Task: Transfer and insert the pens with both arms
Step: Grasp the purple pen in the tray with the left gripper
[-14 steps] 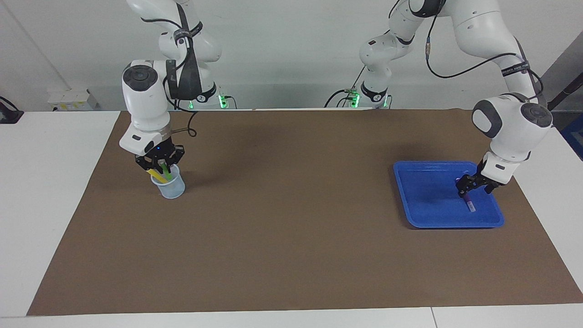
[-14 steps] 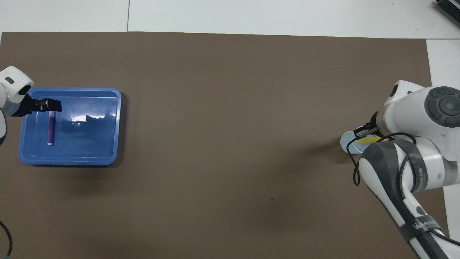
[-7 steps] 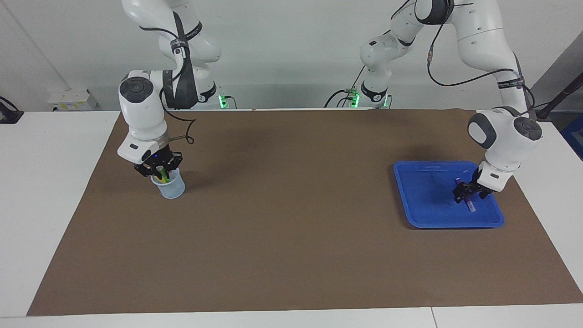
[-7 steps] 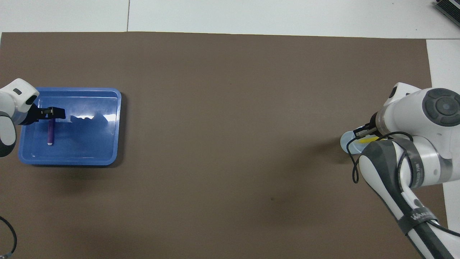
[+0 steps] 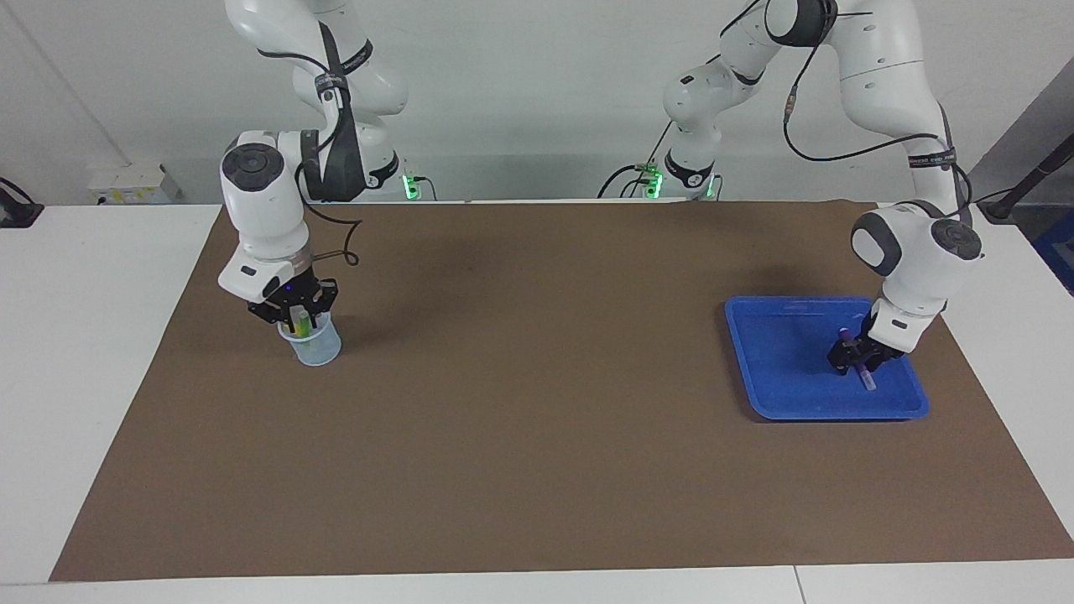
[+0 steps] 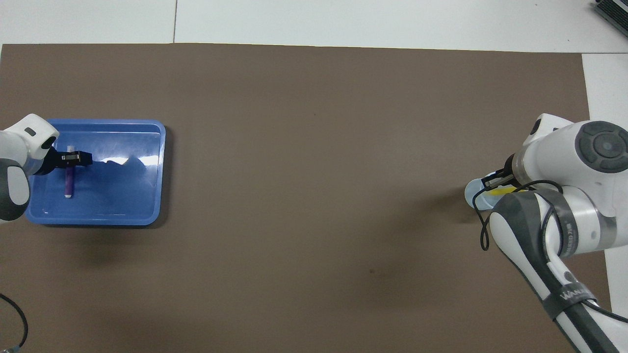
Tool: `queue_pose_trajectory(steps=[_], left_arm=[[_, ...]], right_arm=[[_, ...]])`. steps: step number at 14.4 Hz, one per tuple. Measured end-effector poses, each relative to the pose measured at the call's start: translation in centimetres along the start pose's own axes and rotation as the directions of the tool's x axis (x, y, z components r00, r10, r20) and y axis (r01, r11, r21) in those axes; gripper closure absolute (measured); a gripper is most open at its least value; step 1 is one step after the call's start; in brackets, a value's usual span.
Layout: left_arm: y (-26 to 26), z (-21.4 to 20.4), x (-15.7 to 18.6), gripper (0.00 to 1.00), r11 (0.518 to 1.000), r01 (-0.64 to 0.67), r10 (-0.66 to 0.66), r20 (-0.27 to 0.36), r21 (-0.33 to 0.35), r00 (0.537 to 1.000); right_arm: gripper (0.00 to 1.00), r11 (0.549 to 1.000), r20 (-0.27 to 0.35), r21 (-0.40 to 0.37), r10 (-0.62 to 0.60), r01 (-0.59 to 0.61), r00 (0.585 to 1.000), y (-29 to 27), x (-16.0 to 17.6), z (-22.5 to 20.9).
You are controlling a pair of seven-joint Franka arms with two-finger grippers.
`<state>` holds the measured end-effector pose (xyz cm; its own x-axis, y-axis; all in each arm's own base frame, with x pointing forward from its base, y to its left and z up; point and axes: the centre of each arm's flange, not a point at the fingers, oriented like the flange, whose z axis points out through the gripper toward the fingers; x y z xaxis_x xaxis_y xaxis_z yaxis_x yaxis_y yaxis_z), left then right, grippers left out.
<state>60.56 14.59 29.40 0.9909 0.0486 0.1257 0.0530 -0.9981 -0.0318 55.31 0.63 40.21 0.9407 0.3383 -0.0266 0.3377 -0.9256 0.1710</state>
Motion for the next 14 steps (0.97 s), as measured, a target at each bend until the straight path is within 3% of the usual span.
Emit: queue_pose_trajectory(steps=[2,5,14], left_arm=[[0.0,-0.2,0.1,0.77,1.000,-0.001,0.001,0.007,0.000,1.000],[0.0,-0.3,0.1,0.77,1.000,-0.001,0.001,0.022,-0.001,1.000],[0.3,-3.1,2.1,0.77,1.000,-0.009,0.009,0.061,-0.003,0.998]], right_arm=[[0.26,1.000,0.005,0.001,0.000,0.000,1.000,0.0,-0.1,0.1],[0.00,1.000,0.018,0.003,0.000,0.000,1.000,-0.1,-0.2,0.1],[0.00,1.000,0.052,-0.019,0.007,-0.006,0.999,-0.4,-1.7,-4.0]])
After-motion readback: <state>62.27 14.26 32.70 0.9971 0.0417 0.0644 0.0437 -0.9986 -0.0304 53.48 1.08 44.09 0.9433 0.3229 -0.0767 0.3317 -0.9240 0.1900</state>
